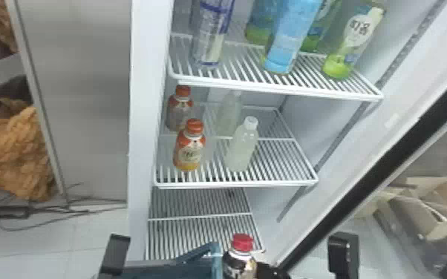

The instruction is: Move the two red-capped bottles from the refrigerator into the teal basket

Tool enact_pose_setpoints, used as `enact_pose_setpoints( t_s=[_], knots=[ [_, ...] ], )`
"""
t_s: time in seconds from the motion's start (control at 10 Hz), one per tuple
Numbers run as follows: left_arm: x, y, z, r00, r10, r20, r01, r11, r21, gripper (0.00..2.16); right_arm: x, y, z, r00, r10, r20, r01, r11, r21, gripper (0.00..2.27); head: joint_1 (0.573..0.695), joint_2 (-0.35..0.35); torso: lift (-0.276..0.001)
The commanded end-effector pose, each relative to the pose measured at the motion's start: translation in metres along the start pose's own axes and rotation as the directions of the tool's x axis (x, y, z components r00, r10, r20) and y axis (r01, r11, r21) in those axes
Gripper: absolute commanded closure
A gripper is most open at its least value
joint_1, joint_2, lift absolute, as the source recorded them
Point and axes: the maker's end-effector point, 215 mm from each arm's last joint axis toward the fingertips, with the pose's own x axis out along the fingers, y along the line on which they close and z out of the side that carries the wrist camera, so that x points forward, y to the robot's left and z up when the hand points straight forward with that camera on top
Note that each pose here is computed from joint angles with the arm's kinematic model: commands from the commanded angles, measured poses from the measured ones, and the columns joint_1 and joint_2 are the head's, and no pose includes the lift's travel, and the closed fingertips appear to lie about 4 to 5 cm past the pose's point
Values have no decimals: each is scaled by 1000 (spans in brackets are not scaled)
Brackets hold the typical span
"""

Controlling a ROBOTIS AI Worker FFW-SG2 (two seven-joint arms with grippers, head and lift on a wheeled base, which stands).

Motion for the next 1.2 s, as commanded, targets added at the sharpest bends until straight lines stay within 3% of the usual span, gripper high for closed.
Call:
enact_pose_setpoints(
  t_s=[0.0,0.3,0.6,0.9,1.1],
  knots=[
    [0,0,0,1000,-1,0,1,1000,-3,1134,3,-1,-2,1000,2,-4,-2,1000,3,476,695,-350,-228],
    [0,0,0,1000,-3,0,3,1000,-3,1134,4,-5,2,1000,-1,10,1,1000,-4,475,695,-350,-228],
    [0,0,1,1000,-3,3,3,1000,-3,1134,0,-27,35,989,-58,135,68,995,-73,479,695,-350,-228],
    [1,-1,2,1000,-4,6,4,1000,-2,1134,-5,-46,62,964,-98,245,133,983,-129,479,695,-350,-228],
    [1,-2,1,1000,-9,8,9,1000,-4,1134,-12,-67,86,925,-131,357,201,965,-166,476,695,-350,-228]
  ],
)
